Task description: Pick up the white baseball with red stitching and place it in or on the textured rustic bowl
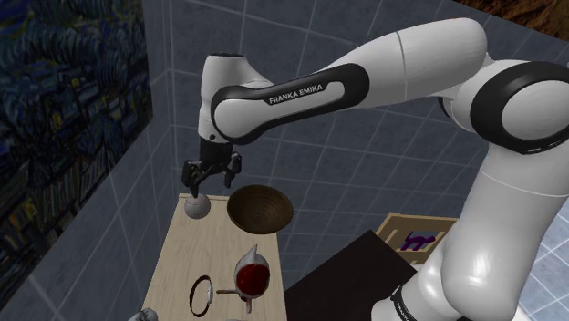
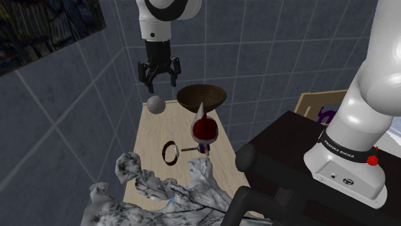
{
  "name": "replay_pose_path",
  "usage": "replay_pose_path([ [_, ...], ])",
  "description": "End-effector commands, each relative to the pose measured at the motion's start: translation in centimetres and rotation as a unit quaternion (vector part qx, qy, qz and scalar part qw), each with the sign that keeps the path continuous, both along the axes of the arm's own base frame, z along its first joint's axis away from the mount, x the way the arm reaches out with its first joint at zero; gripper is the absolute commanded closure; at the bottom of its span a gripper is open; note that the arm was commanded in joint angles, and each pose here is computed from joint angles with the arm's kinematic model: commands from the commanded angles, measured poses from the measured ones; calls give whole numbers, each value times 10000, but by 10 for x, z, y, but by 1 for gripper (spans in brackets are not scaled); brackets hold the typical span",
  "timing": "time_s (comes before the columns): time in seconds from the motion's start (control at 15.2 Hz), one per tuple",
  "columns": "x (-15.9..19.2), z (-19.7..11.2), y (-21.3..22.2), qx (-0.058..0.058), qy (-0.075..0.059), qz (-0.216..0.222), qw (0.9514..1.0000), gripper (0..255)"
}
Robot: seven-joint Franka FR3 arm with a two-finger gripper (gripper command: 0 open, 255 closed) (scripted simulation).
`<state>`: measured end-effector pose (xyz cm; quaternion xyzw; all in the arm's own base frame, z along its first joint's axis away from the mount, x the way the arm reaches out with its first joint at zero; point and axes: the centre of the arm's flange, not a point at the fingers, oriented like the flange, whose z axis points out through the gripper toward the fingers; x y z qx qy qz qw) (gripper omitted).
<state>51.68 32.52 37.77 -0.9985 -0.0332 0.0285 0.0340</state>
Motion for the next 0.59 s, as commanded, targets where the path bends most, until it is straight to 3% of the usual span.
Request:
replay_pose_path([
  [0.0, 15, -15, 17, 5, 8, -2, 10000, 0],
  [0.53, 17, -56, 26, 8, 7, 2, 10000, 0],
])
